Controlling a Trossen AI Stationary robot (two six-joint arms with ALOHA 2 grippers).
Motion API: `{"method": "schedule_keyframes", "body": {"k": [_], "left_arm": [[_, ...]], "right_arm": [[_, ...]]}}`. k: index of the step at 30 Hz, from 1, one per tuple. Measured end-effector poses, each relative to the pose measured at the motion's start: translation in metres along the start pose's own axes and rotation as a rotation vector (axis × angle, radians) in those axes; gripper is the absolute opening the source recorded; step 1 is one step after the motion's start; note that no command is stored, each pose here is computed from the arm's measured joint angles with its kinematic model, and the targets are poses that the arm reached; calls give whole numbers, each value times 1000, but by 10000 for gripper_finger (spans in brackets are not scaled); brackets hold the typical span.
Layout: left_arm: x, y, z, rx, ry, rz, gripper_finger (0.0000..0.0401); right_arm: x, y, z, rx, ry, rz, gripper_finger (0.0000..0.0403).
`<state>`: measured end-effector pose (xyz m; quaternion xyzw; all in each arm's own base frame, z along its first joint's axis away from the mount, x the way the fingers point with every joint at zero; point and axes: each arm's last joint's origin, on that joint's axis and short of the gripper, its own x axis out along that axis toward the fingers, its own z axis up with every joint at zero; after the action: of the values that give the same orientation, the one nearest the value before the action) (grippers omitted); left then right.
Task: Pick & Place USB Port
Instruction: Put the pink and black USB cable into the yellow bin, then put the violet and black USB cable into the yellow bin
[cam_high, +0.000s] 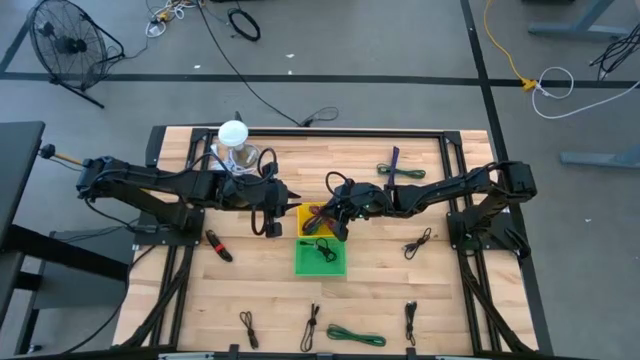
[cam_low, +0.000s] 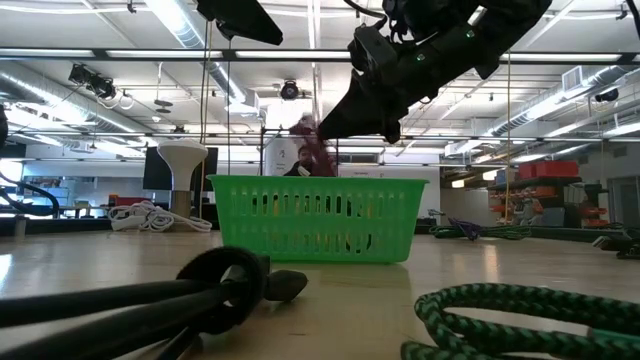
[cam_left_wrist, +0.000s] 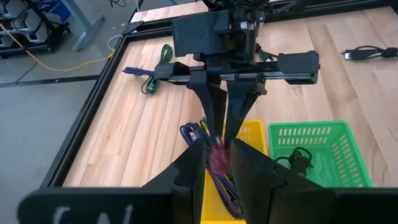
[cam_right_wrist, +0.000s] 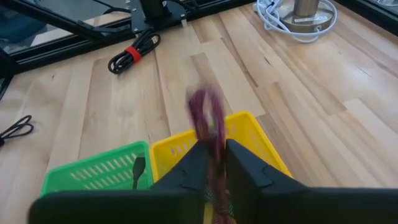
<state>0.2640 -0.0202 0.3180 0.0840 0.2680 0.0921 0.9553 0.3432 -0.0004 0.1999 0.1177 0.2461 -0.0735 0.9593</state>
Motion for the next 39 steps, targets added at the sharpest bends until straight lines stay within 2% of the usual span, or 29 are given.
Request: {"method": "schedule_keyframes", "body": {"k": [6, 16, 24, 27, 32, 39], "left_arm": [[0, 0, 0, 0, 1, 0, 83], [0, 0, 0, 0, 1, 0, 83], [0, 0, -3, -9, 26, -2, 83], [0, 0, -5, -22, 47, -2, 83], [0, 0, -9, -20, 87, -3, 83], [0, -1, -10, -19, 100, -4, 83]], "right_arm": [[0, 0, 0, 0, -4, -7, 80], [0, -2, 1, -57, -14, -36, 82], [0, -21, 2, -54, 19, -90, 82], [-5, -36, 2, -23, 68, -177, 82], [-23, -70, -1, 45, 187, -424, 82], [-41, -112, -14, 161, 376, -607, 82]]}}
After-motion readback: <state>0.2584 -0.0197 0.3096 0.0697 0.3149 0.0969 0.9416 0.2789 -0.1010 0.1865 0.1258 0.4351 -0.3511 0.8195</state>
